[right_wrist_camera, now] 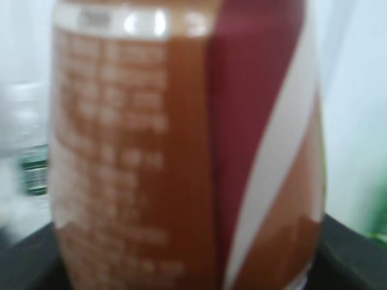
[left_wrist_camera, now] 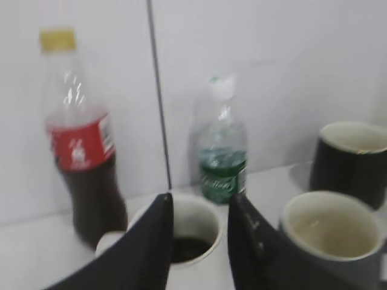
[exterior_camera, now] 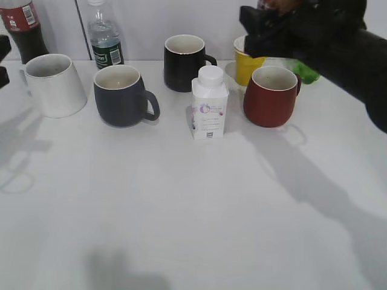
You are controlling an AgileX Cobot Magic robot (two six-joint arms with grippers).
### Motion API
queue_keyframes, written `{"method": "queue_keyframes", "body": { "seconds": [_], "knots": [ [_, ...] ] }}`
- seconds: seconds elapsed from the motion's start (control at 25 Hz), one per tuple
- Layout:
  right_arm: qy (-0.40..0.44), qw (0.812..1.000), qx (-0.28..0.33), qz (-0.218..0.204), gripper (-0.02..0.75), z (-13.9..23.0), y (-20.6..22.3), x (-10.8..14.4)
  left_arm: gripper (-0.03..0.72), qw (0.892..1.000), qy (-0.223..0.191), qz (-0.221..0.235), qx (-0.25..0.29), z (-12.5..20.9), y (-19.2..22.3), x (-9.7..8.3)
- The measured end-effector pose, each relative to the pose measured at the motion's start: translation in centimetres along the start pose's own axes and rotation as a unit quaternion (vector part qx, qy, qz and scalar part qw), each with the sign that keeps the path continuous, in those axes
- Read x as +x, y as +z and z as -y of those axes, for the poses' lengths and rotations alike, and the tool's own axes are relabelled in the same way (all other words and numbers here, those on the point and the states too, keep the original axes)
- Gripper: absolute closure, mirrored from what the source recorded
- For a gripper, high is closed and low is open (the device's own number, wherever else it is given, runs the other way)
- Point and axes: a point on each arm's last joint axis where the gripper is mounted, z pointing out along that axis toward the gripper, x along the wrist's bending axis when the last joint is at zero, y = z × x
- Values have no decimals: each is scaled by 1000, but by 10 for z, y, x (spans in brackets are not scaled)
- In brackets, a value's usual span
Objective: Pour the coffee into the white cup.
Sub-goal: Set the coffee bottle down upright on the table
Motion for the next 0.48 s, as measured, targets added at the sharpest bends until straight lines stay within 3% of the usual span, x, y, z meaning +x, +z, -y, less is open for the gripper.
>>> {"method": "queue_keyframes", "body": {
  "seconds": [0.16, 0.48],
  "knots": [
    [2, 999, 0, 47, 210, 0, 1, -28, 441, 1000, 15, 8, -18, -21, -16, -9],
    [4, 986, 3, 168, 210, 2, -10, -107, 441, 1000, 13, -1, -22, -35, -33, -9]
  ]
}}
